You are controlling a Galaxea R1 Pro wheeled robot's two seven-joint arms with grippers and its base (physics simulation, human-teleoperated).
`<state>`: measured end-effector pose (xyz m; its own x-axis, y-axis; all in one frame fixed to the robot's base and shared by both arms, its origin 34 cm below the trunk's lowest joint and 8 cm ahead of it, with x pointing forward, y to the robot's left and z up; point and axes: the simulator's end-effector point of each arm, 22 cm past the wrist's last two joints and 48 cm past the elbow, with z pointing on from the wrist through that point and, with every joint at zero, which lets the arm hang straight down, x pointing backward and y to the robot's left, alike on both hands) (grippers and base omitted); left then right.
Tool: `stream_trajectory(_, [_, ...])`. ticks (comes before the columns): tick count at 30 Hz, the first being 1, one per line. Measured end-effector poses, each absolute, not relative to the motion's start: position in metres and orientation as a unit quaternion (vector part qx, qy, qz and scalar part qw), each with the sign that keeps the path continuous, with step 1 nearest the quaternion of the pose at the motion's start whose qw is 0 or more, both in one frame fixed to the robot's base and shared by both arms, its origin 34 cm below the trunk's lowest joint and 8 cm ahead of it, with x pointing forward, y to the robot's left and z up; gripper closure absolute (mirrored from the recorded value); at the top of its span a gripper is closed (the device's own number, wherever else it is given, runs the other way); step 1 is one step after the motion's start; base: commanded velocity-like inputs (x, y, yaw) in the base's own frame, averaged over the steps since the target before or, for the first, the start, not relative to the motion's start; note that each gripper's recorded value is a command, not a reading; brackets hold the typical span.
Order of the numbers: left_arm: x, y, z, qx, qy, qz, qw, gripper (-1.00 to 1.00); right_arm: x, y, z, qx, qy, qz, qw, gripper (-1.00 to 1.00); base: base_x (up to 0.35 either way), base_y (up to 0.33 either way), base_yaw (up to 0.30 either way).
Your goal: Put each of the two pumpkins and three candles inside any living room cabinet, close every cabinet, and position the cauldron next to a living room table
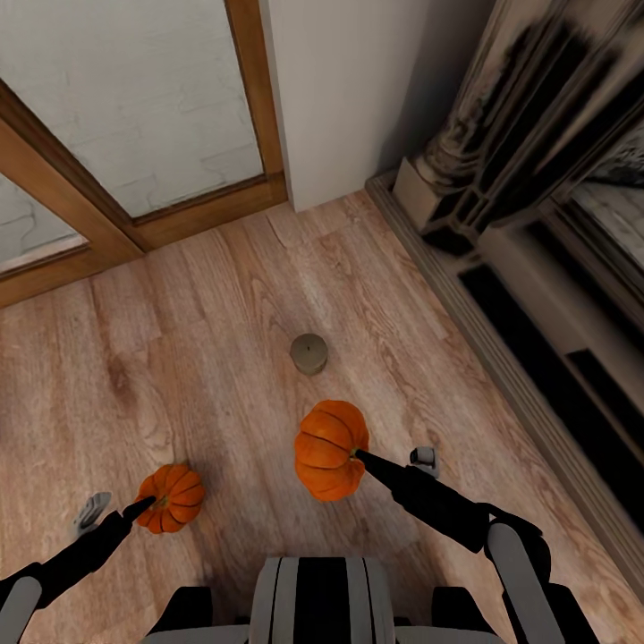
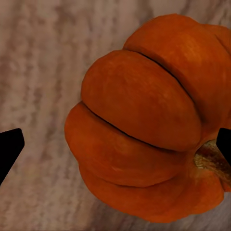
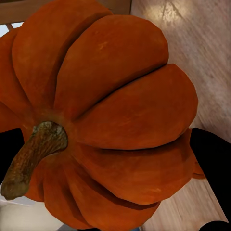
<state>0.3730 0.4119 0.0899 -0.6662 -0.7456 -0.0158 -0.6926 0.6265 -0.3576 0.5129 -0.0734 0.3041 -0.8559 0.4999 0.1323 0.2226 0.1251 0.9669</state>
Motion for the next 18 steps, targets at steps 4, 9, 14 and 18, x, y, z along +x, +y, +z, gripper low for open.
stream_trajectory(4, [0.3733,0.4115,0.0899,-0.400,0.898,-0.163,0.082,-1.00,0.5129,-0.0734,0.3042,0.244,0.741,0.615,0.113,1.00,0.000,0.000,0.000])
stream_trajectory(9, [0.3732,0.4115,0.0899,-0.400,0.898,-0.163,0.082,-1.00,0.5129,-0.0734,0.3042,0.244,0.741,0.615,0.113,1.00,0.000,0.000,0.000])
stream_trajectory(14, [0.3739,0.4126,0.0901,-0.399,0.899,-0.161,0.082,-1.00,0.5120,-0.0726,0.3047,0.244,0.741,0.616,0.109,1.00,0.000,-0.027,0.000])
stream_trajectory(18, [0.3763,0.4149,0.0905,-0.398,0.900,-0.155,0.084,-1.00,0.5072,-0.0652,0.3089,0.239,0.736,0.626,0.096,1.00,0.000,-0.019,0.000])
